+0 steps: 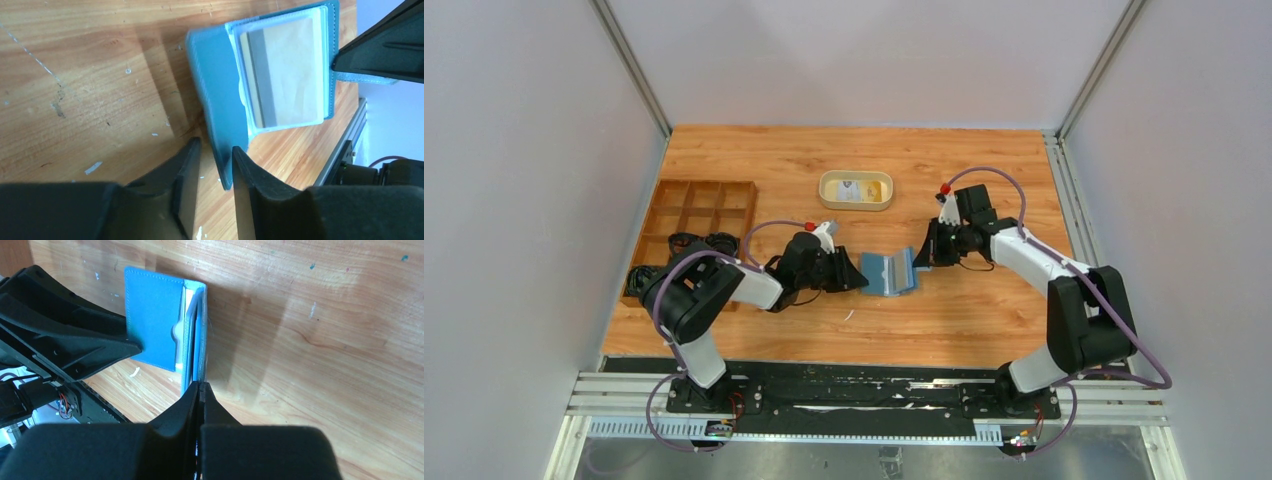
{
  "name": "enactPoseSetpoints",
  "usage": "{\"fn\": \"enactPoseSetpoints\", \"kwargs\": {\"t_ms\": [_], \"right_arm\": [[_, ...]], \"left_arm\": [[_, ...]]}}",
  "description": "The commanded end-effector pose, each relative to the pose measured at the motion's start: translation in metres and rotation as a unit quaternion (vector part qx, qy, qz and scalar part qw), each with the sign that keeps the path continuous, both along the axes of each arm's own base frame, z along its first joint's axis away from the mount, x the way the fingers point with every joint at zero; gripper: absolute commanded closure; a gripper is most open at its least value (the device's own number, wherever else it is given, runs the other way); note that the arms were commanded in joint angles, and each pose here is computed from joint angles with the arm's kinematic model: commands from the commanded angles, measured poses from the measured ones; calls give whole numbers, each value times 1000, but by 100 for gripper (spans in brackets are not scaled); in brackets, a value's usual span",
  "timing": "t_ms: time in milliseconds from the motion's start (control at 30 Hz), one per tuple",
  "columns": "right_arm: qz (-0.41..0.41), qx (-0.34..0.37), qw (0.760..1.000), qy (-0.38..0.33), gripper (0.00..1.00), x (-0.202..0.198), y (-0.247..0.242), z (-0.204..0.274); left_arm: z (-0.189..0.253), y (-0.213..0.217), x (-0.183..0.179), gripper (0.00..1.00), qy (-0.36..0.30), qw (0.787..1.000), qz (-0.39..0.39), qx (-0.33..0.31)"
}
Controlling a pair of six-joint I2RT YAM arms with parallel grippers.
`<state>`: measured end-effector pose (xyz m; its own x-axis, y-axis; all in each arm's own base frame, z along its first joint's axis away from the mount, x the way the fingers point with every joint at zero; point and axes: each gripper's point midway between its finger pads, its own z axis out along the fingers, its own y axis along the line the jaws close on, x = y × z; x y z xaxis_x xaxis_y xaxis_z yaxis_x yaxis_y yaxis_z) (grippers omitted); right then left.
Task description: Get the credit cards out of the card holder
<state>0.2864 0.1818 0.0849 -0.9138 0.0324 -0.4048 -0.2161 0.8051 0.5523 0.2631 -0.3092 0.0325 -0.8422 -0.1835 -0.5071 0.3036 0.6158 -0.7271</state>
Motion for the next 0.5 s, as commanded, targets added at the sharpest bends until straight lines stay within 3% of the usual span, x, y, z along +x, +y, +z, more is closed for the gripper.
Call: {"fn": "enactPoseSetpoints", "kwargs": {"t_ms": [0,100,467], "right_arm": [[-4,13,1000,-2,100,7,2,-2],[-5,12,1000,1,100,5,1,-6],[3,14,1000,-1,100,5,2,-7]], "left_arm": [[8,-2,2,58,-10,1000,6,-17],[9,-3,2,52,-9,1000,8,-23],[14,-19,2,69,5,996,1,-90]]}}
